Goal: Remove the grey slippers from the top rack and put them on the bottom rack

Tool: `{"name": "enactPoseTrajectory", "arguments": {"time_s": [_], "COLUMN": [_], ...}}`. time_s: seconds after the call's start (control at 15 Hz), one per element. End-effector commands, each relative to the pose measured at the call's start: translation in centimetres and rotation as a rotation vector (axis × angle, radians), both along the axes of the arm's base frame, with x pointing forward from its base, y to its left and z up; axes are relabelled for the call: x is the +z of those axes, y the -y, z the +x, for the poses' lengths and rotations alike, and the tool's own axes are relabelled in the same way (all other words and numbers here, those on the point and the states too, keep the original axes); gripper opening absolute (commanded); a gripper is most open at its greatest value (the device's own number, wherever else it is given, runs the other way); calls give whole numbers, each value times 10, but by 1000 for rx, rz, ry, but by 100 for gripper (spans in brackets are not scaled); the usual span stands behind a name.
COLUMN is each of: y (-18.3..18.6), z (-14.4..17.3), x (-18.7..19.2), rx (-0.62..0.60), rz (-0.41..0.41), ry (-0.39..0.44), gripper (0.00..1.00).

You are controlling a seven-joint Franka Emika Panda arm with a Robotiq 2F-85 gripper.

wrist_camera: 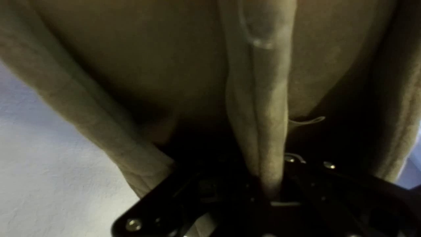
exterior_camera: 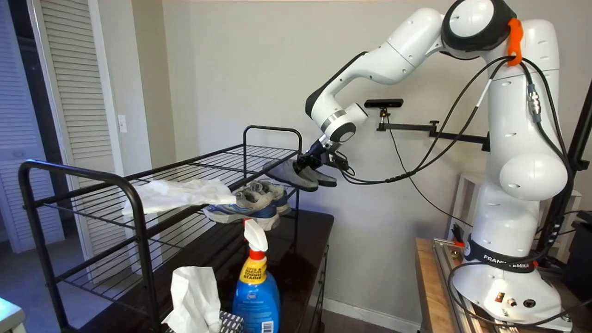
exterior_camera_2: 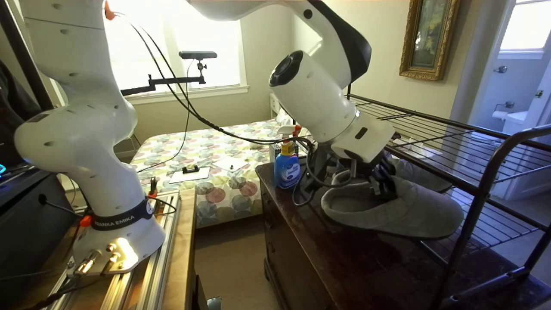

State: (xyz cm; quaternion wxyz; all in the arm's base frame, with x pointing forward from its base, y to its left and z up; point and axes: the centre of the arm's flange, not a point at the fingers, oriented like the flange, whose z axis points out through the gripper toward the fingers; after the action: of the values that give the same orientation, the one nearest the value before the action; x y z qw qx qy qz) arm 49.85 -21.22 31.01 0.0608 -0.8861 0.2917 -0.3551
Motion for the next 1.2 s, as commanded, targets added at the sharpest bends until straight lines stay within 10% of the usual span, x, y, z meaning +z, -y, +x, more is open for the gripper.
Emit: {"name": "enactPoseTrajectory", "arguments": {"time_s": [0.0,1.13], "y": [3,-9], "z": [6,39], "x": [-35,-65], "rx": [0,-5], "rz": [-18,-28], "ry": [22,43], "gripper": [3,3]}}
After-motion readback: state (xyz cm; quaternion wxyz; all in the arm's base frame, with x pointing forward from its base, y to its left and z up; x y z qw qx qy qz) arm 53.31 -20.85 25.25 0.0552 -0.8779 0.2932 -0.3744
